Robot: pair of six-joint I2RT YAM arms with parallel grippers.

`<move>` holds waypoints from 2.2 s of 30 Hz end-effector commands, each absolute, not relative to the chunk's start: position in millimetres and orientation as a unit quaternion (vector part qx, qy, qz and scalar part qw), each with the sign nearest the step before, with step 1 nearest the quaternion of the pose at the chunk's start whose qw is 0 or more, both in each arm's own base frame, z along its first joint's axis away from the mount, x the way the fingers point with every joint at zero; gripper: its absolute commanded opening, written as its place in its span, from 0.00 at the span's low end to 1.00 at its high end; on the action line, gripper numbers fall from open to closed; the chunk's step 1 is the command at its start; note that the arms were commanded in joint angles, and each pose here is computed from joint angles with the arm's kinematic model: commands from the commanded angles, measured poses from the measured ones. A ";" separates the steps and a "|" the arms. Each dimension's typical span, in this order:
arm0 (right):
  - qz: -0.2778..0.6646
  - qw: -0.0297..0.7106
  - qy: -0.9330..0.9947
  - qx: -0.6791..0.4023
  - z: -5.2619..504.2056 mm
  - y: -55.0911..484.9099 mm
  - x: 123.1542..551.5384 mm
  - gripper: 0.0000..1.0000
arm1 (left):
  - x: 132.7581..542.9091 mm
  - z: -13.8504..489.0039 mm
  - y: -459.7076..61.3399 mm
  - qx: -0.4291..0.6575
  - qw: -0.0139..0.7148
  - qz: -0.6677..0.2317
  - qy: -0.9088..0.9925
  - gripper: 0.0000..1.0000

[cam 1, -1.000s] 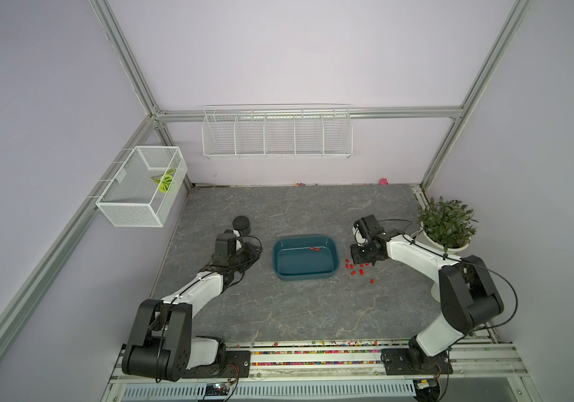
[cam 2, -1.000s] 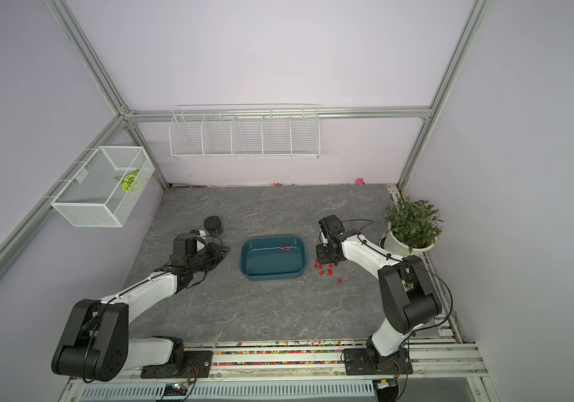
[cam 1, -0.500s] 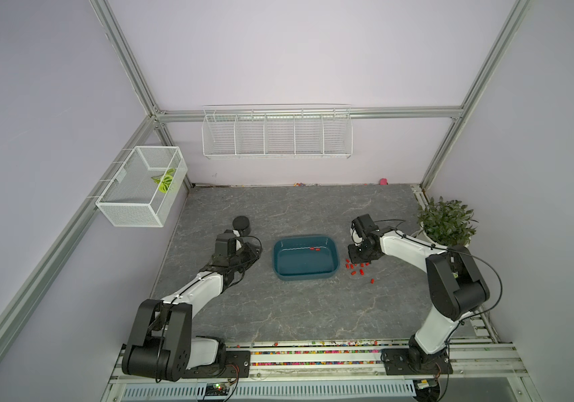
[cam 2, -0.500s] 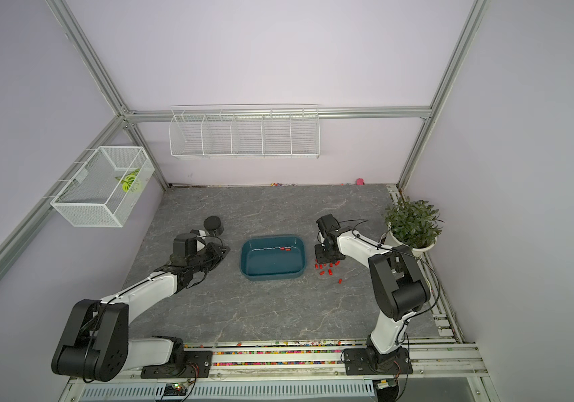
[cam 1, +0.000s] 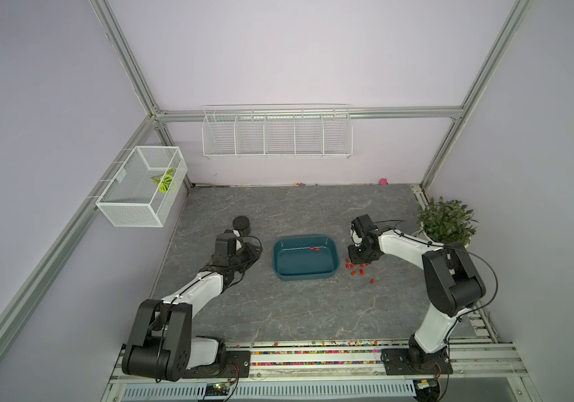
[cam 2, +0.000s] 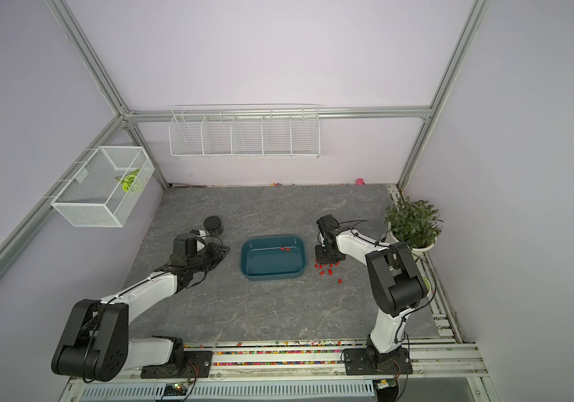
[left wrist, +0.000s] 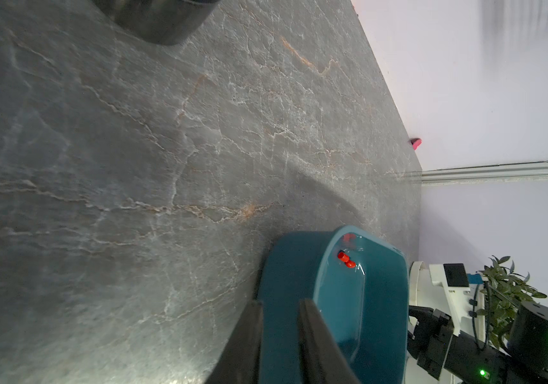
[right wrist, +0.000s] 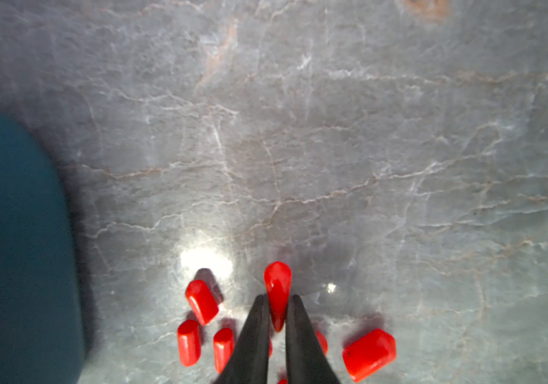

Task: Take the screw protection sleeves out of the storage box
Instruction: Place the screw protection sleeve at the center of the board, then pick up the screw protection sleeve from the storage box.

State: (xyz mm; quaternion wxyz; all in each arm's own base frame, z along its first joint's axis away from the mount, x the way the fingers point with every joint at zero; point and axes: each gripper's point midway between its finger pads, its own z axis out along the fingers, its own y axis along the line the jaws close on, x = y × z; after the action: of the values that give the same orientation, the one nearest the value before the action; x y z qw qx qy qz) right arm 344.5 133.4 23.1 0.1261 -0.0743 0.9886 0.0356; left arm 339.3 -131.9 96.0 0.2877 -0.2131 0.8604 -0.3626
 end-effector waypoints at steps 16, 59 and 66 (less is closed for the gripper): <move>0.030 0.117 0.991 -0.063 30.5 127.8 339.4 0.29 | 340.2 97.6 -132.6 -0.212 0.290 -0.368 0.858 0.26; 0.137 0.312 0.913 -0.225 145.3 298.9 346.6 0.35 | 347.0 125.8 -147.2 -0.178 0.297 -0.403 0.847 0.31; 0.129 0.293 0.921 -0.222 124.4 310.6 358.8 0.35 | 350.8 125.3 -163.3 -0.147 0.283 -0.408 0.855 0.35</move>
State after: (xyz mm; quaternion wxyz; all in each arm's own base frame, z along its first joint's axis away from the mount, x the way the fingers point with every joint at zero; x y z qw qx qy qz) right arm 353.7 307.4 125.8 0.2909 -0.2204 0.9212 0.1349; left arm 344.3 -152.1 116.1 0.2809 -0.1766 0.8549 -0.3987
